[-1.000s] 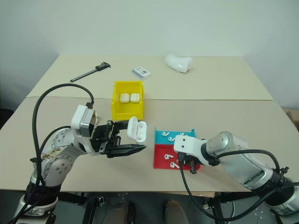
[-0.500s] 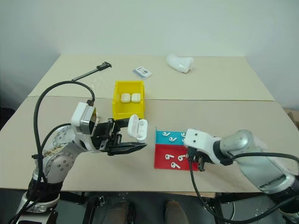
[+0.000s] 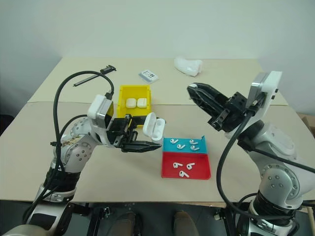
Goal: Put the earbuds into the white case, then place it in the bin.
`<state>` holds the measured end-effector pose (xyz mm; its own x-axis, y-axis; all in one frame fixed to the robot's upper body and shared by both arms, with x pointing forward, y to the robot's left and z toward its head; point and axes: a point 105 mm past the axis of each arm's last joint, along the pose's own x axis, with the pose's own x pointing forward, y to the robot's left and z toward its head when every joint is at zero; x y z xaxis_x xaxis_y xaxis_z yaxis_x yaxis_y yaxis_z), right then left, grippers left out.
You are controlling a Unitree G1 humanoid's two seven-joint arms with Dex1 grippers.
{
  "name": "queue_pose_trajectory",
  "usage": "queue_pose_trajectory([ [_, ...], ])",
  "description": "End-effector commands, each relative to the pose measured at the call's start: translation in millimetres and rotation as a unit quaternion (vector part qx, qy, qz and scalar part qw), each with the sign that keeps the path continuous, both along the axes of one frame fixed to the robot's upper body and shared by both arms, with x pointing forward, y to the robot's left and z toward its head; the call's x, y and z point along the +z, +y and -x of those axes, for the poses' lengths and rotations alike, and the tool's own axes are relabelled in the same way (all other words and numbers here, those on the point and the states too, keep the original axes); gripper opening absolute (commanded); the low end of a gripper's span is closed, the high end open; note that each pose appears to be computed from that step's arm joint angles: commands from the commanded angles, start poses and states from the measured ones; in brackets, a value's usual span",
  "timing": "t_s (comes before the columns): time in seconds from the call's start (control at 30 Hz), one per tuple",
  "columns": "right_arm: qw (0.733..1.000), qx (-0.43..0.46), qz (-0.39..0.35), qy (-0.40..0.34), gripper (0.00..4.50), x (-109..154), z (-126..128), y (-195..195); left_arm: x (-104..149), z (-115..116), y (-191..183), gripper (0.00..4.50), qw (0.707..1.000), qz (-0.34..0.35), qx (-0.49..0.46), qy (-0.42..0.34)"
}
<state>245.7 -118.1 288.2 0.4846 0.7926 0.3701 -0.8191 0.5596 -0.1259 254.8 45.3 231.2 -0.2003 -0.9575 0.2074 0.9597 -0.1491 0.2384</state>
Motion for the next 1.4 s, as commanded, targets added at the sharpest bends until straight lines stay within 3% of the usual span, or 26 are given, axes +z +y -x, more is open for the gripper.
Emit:
queue_pose_trajectory([
  [0.03,0.998,0.034,0.038,-0.031,0.6,-1,18,21,8,3,-1,2.78,1.0,0.009,-0.004,-0.022],
  [0.4,0.996,0.071,0.054,-0.024,0.6,-16,20,36,8,5,1,2.78,1.0,0.004,0.0,-0.017],
  [0.73,0.989,0.08,0.12,-0.02,0.6,-32,15,35,9,5,1,2.78,1.0,0.005,0.006,-0.02],
  [0.77,0.988,0.087,0.126,-0.02,1.34,-33,16,34,9,5,1,2.78,1.0,0.005,0.007,-0.021],
  [0.97,0.987,0.089,0.133,-0.029,3.26,-33,15,31,9,5,2,2.78,1.0,0.004,0.012,-0.022],
  [1.23,0.99,0.015,0.133,-0.042,3.26,-11,-8,-3,7,5,4,2.78,1.0,0.004,0.02,-0.023],
  [1.33,0.98,-0.011,0.193,-0.041,3.26,-7,-22,-23,8,6,6,2.78,0.999,0.004,0.025,-0.02],
  [1.4,0.955,-0.023,0.293,-0.03,3.26,-20,-39,-35,7,6,9,2.78,0.999,0.002,0.027,-0.021],
])
